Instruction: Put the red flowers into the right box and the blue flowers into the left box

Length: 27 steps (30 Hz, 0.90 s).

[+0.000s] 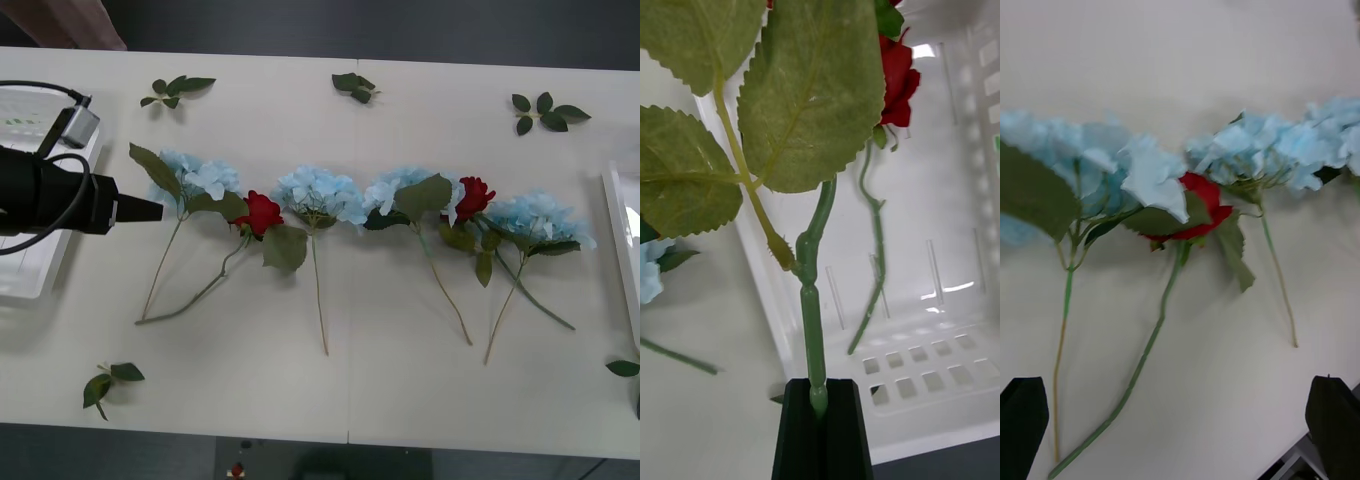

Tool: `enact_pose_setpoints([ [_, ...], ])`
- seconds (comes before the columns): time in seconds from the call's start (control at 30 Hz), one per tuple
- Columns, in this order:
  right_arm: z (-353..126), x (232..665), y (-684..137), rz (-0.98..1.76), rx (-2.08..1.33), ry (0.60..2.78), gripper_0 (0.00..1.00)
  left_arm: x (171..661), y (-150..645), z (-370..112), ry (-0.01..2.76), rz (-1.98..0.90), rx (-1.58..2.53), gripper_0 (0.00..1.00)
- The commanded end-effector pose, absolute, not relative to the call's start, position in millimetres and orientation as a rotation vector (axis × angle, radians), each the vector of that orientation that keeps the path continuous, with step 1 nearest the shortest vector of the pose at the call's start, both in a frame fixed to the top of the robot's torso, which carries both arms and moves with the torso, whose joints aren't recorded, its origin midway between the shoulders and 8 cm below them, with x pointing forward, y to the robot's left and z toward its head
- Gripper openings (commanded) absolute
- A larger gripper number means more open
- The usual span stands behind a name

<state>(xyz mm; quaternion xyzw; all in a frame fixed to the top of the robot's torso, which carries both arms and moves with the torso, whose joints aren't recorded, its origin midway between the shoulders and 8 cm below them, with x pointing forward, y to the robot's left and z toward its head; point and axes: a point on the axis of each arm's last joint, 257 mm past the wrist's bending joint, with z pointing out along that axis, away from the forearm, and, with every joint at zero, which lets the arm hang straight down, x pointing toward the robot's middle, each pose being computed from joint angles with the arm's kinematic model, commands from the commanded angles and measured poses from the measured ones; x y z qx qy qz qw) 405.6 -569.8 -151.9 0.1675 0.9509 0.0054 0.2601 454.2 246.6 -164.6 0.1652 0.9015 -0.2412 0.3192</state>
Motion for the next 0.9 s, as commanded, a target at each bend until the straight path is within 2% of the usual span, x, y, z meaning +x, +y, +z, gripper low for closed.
enact_pose_setpoints([
  [0.03,-146.8,410.8,-604.0,-0.094,0.530,2.529,0.00,466.1,264.8,-180.0,2.420,-0.508,0.425,1.00],
  [0.27,-177.7,418.7,-631.6,-0.134,0.594,2.498,0.00,483.1,280.7,-207.6,2.469,-0.334,0.465,1.00],
  [0.7,-204.8,429.8,-653.8,-0.194,0.609,2.446,0.02,523.8,267.9,-240.9,2.481,-0.293,0.455,1.00],
  [0.73,-204.8,429.8,-653.8,-0.194,0.609,2.446,0.07,525.9,266.7,-241.4,2.481,-0.292,0.456,1.00],
  [0.83,-205.2,429.3,-654.5,-0.199,0.605,2.447,0.69,534.9,263.0,-247.5,2.493,-0.276,0.460,1.00],
  [0.9,-205.2,429.6,-653.8,-0.196,0.602,2.448,0.87,541.2,262.1,-250.0,2.500,-0.259,0.465,1.00],
])
